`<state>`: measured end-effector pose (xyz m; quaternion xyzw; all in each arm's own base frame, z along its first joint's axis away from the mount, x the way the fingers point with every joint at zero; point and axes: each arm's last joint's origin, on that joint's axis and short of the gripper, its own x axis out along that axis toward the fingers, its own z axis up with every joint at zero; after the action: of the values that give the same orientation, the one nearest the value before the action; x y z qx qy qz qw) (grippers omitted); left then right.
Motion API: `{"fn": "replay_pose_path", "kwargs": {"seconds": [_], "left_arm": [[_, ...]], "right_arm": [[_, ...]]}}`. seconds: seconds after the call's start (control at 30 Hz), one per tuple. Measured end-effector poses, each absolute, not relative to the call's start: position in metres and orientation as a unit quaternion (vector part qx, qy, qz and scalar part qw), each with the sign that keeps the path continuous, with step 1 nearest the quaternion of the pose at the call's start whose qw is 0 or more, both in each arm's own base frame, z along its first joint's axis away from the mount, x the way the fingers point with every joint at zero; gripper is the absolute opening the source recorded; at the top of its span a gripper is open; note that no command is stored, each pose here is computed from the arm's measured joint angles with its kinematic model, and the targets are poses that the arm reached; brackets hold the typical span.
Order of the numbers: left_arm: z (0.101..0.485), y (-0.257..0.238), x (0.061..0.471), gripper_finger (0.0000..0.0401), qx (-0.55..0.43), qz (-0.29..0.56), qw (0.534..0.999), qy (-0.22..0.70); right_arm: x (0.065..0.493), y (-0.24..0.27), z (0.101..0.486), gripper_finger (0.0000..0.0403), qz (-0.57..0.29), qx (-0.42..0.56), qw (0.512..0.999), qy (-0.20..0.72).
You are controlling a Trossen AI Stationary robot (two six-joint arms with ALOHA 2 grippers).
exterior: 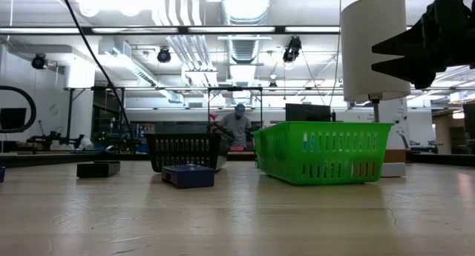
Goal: Pick & Place Office items
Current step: Put the violet charger adapter into the green bin
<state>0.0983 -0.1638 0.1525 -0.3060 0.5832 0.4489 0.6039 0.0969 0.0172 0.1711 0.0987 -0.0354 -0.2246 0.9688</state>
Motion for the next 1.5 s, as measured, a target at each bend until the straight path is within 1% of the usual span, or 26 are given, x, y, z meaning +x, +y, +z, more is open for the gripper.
{"fn": "replay_pose_path", "kwargs": {"seconds": [0.2, 0.5, 0.63, 0.9, 1.2, 1.4, 1.5], "left_arm": [[0.147, -0.162, 0.098, 0.0170, -0.311, 0.442, 0.616, 0.573], [0.145, -0.157, 0.103, 0.0170, -0.299, 0.430, 0.655, 0.545], [0.144, -0.155, 0.111, 0.0170, -0.298, 0.417, 0.671, 0.535], [0.144, -0.144, 0.133, 0.0170, -0.278, 0.390, 0.704, 0.524], [0.144, -0.123, 0.168, 0.0170, -0.261, 0.339, 0.734, 0.528], [0.145, -0.109, 0.193, 0.0170, -0.258, 0.289, 0.763, 0.518], [0.147, -0.108, 0.204, 0.0170, -0.257, 0.242, 0.783, 0.512]], "right_arm": [[0.097, 0.017, 0.171, 0.0324, -0.224, 0.099, 0.969, -0.035], [0.097, 0.017, 0.171, 0.0313, -0.224, 0.099, 0.969, -0.035], [0.097, 0.017, 0.171, 0.0314, -0.224, 0.099, 0.969, -0.035], [0.097, 0.017, 0.171, 0.0325, -0.224, 0.099, 0.969, -0.035], [0.097, 0.017, 0.171, 0.0316, -0.224, 0.099, 0.969, -0.036], [0.097, 0.017, 0.171, 0.0313, -0.224, 0.099, 0.969, -0.036], [0.097, 0.017, 0.171, 0.0316, -0.224, 0.099, 0.969, -0.036]]}}
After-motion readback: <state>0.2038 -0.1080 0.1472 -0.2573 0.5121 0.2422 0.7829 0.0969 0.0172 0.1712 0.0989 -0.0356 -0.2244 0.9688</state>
